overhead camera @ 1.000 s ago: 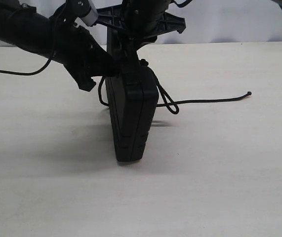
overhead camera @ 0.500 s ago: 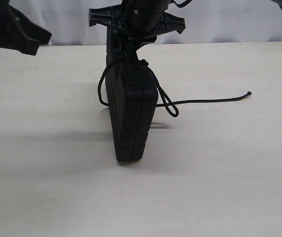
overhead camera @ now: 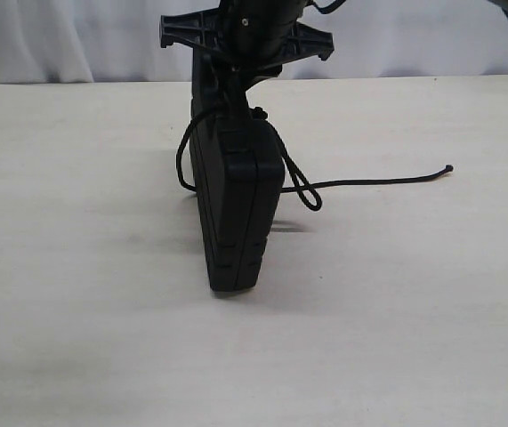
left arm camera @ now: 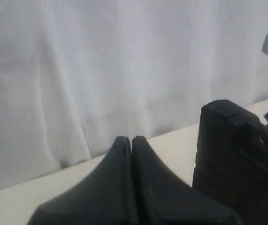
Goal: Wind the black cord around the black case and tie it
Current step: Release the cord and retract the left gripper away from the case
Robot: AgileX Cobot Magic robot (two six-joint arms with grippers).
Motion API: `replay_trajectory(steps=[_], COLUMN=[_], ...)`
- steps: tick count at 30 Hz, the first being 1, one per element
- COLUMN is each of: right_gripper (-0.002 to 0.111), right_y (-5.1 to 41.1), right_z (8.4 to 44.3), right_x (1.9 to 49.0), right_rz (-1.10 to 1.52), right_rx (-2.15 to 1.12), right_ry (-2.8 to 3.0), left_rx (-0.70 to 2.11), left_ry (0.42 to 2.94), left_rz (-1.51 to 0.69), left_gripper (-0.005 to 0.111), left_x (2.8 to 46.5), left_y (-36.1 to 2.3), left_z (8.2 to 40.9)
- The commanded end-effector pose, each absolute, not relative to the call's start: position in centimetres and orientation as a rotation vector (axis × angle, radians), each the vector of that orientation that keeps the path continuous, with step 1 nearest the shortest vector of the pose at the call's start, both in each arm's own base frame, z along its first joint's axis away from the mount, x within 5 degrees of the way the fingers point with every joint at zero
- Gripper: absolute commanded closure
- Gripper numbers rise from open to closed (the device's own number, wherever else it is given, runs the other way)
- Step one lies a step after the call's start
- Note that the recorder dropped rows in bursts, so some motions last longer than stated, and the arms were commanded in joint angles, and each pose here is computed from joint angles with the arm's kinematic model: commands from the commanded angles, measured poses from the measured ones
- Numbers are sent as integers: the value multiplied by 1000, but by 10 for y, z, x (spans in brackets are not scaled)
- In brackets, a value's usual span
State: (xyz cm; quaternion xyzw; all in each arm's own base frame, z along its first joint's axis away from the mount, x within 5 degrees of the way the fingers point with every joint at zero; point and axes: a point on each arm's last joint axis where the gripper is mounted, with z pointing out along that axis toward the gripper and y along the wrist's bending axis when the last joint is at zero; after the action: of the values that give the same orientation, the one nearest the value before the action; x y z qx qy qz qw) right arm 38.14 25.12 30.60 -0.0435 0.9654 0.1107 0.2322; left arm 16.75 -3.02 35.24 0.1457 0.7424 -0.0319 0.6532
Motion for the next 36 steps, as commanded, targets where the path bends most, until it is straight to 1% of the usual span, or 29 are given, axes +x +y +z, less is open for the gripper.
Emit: replay_trajectory(steps=[1,6,13,36], right_gripper=[104,104,104,104], right_y=[254,254,254,254], right_z=[299,299,299,299], right_x=[380,380,380,380], right_rz=[301,301,301,301], right_rx=[-119,-119,-119,-119], right_ry=[2693,2693,2693,2693], left_rx=[288,316,304,299], left_ry=[1555,1451,1349,1332], left_rz=[-63,-84,-70,-63], left_gripper=[107,107,107,107], left_x=[129,95,70,66], left_y=[-24,-25,-22,-21], left_z=[362,373,382,383])
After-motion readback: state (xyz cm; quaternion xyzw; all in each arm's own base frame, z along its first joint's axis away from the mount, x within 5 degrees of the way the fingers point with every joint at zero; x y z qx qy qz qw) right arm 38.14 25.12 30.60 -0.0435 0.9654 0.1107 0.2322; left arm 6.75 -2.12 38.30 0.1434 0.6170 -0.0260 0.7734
